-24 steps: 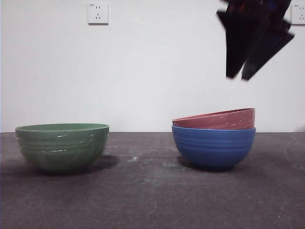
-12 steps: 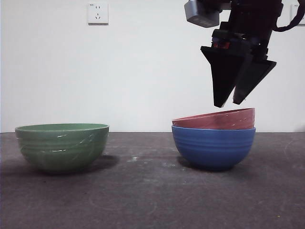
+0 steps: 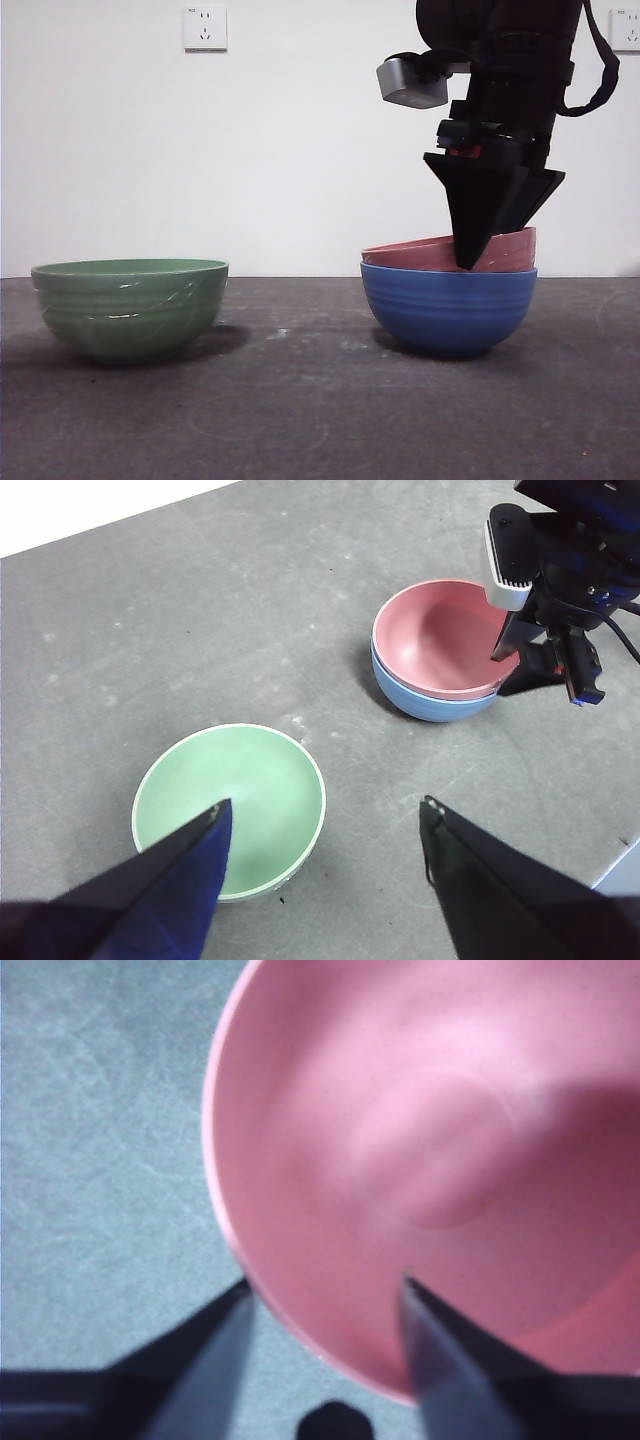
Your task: Pick up the green bowl on the top,put the green bowl on the left,pick up the red bowl in the middle,put the red bowl on the right
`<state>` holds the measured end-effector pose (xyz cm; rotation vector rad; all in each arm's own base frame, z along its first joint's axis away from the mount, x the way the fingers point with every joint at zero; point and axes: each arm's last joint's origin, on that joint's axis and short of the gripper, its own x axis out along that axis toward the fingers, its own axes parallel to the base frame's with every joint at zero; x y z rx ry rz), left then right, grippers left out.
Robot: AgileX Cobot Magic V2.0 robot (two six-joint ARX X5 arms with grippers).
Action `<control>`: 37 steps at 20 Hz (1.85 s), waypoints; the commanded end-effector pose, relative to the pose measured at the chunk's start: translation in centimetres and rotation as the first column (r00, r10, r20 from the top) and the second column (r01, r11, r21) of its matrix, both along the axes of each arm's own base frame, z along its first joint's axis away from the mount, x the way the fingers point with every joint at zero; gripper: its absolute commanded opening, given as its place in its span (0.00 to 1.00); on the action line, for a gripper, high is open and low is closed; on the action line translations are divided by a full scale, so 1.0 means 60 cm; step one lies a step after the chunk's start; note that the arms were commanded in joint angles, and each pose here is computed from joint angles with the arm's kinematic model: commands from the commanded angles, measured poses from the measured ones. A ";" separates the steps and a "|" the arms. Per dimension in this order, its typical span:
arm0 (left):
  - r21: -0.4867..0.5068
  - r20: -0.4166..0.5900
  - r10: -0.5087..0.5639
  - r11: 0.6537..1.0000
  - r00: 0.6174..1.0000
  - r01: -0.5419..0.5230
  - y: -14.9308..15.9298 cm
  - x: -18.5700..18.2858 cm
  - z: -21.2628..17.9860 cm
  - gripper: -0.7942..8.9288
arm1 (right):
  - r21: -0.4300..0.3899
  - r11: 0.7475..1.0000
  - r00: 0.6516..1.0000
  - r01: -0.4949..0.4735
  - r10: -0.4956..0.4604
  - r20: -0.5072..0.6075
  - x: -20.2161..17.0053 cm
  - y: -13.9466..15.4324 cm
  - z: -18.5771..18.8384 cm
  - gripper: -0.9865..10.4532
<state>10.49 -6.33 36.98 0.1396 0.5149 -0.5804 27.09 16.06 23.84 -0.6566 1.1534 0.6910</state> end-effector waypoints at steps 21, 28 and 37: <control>0.007 0.015 0.003 1.000 1.000 -0.003 -0.015 0.028 -0.002 0.41 | 0.059 0.997 0.991 -0.051 0.043 0.130 0.022 0.021 0.088 0.08; 0.003 0.046 0.027 1.000 0.999 -0.028 -0.014 0.031 0.002 0.41 | 0.073 0.989 0.991 -0.126 0.123 0.047 -0.058 0.102 0.128 0.08; 0.034 0.067 0.109 0.993 0.992 -0.112 -0.005 0.036 0.002 0.41 | 0.129 0.977 0.985 -0.173 0.172 0.020 -0.132 0.200 0.066 0.08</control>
